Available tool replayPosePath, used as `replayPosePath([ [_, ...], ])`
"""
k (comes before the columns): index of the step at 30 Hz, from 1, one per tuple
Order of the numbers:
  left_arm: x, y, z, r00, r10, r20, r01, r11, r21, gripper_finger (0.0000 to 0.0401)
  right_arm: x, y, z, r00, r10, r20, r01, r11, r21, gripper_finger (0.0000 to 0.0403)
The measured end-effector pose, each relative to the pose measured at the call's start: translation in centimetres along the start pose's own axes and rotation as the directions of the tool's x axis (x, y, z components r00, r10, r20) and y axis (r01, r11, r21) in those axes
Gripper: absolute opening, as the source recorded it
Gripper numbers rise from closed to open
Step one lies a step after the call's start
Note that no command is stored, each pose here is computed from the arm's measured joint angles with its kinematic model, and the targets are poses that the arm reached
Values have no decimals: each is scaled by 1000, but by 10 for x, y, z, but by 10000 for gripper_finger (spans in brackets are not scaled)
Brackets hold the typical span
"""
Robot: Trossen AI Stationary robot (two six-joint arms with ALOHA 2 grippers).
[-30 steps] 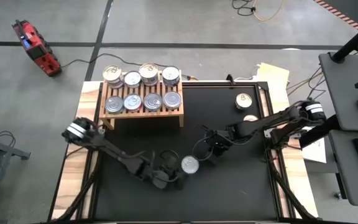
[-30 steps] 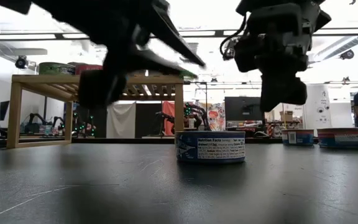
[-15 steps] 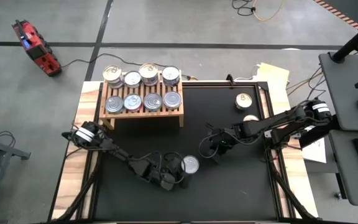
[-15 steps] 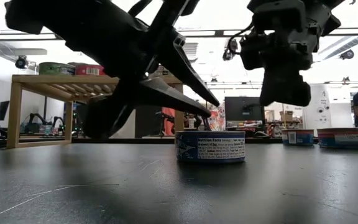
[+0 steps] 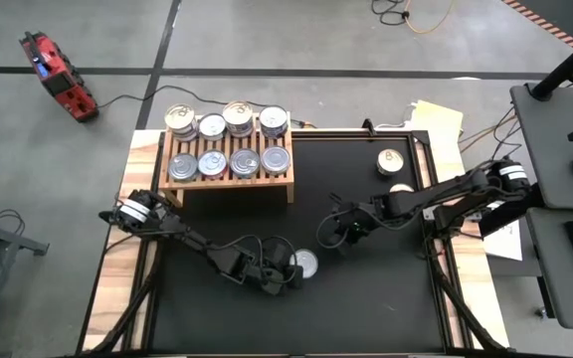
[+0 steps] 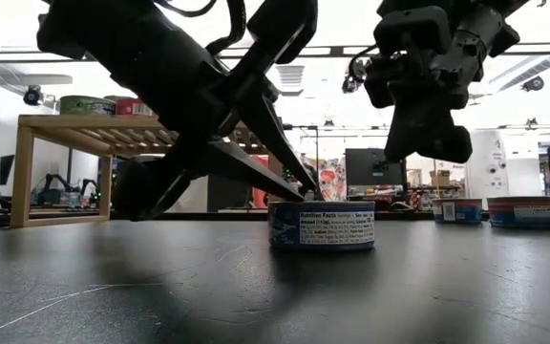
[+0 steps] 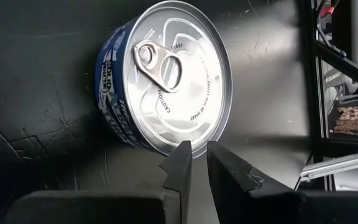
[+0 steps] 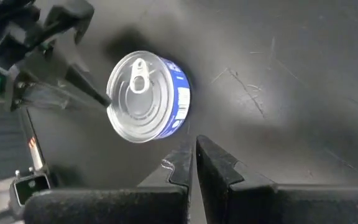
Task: Stack canned seafood by type on shelf
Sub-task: Stack the blue tuna can on top of the other blue tuna cans on the shelf
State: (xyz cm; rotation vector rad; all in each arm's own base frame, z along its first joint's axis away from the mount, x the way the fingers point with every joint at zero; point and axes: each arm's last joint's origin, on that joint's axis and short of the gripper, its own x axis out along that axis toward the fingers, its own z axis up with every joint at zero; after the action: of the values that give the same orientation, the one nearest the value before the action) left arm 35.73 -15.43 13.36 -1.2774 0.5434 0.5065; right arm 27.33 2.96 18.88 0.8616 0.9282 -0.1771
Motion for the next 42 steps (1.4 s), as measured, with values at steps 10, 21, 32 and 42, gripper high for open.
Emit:
replayPosePath([
  [10,-1,2,-3,1000,5,-8,-5,995,102,38,24,3,2,992,115,-59,-114,993,19,43],
  [21,-1,8,-6,999,29,-15,-26,988,151,38,38,8,6,974,217,-66,-217,976,8,204],
  [32,-1,7,-6,1000,16,-16,-14,987,162,38,40,21,-9,959,257,-122,-239,959,150,323],
  [42,-12,-7,-2,999,-47,-21,50,978,200,38,34,13,-19,979,119,-166,-81,972,221,352],
])
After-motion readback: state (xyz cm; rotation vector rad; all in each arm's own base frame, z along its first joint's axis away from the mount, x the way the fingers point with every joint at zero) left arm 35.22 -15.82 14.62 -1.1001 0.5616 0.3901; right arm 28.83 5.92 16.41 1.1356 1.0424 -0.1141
